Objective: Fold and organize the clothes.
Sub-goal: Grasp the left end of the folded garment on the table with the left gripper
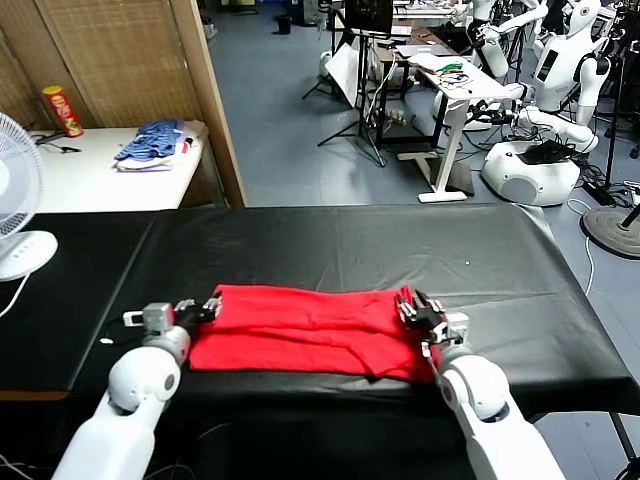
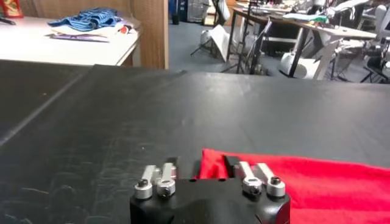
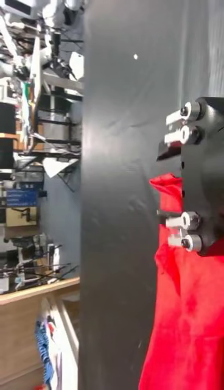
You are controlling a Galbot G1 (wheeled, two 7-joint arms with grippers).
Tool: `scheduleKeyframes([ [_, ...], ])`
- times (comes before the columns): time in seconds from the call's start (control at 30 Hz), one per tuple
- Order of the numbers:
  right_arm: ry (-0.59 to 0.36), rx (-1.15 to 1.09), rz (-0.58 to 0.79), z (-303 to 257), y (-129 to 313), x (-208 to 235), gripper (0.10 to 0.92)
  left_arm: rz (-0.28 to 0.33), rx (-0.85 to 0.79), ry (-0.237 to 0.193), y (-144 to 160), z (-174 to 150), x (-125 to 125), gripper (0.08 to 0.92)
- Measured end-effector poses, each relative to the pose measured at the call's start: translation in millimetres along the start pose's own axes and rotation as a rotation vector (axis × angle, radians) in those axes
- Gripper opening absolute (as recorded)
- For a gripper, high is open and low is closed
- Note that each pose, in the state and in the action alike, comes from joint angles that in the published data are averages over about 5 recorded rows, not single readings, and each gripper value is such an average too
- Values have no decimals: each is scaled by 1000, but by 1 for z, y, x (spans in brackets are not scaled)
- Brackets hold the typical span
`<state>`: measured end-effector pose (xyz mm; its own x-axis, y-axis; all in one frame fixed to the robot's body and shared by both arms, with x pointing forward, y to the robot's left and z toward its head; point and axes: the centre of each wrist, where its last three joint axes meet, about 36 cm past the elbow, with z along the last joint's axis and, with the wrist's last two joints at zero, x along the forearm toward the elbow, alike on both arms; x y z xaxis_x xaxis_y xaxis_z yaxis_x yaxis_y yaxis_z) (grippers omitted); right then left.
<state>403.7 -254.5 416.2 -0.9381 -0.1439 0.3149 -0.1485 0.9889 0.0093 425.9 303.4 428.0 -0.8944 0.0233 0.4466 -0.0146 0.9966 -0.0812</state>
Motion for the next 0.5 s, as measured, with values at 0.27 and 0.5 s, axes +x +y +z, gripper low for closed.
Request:
scheduleKeyframes([
  [0.27, -38, -13, -3, -8, 1, 34, 798, 11, 50, -7, 3, 16, 24, 792],
  [0.5, -58, -11, -9, -15, 2, 45, 798, 0, 78, 41, 5, 46, 35, 673],
])
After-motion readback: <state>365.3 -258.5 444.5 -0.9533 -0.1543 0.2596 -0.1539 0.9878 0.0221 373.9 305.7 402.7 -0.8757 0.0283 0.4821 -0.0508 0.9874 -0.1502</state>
